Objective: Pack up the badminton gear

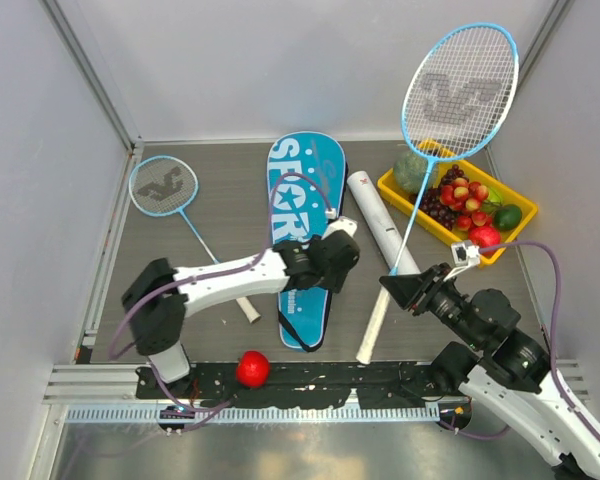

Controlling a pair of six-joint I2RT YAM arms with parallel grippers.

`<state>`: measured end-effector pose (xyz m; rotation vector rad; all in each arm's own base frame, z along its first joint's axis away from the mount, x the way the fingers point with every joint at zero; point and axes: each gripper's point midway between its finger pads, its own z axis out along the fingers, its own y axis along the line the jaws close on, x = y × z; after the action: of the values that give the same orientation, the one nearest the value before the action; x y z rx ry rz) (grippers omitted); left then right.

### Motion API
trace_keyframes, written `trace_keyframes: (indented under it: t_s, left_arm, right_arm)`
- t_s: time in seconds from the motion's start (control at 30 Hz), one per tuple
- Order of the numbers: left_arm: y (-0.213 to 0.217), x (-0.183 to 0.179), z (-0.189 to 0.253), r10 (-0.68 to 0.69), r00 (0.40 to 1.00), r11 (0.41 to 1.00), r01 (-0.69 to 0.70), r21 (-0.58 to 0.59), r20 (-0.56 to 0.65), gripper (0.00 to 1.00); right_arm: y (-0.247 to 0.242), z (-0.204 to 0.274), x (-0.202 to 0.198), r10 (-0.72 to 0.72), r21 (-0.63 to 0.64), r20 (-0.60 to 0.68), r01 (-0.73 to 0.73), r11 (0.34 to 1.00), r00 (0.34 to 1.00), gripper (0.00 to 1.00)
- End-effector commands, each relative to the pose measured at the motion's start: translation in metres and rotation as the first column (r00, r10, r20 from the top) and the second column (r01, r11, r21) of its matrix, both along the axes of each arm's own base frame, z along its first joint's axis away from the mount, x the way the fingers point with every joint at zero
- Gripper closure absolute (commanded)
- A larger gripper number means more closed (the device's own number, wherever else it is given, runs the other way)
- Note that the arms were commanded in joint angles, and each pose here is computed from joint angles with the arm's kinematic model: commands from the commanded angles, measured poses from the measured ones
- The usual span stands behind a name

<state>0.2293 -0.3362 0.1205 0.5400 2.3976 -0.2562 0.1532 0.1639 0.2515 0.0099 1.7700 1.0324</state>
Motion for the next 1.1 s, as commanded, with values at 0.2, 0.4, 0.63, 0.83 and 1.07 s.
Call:
trace_keyframes:
  t_s: [0.2,0.4,0.63,0.83,1.07]
  left_arm:
    - [-0.034,0.008,-0.045,0.032,0.999,0.997,-0.030,0.069,-0.027,0.45]
    - [-0.030,0.005,-0.073,0.041,0.998,0.992,-0.033,0.122,-0.058,0.46]
    - [-0.021,0.000,-0.099,0.068,0.994,0.985,-0.052,0.167,-0.091,0.50]
    - [-0.017,-0.002,-0.094,0.081,0.993,0.986,-0.069,0.150,-0.081,0.94]
    - [-0.012,-0.007,-0.066,0.096,0.993,0.995,-0.094,0.042,-0.070,1.00]
  right_arm:
    - [-0.044,0.031,-0.010,-0.136,0.028,0.100,0.134,0.991,0.986,0.95]
    - [-0.055,0.042,-0.014,-0.170,0.066,0.125,0.162,0.985,0.978,0.95]
    - [-0.057,0.044,-0.015,-0.172,0.074,0.126,0.164,0.984,0.977,0.95]
    - [-0.056,0.044,-0.015,-0.171,0.077,0.124,0.162,0.984,0.978,0.95]
    - [-0.038,0.020,-0.010,-0.117,0.048,0.076,0.113,0.992,0.990,0.95]
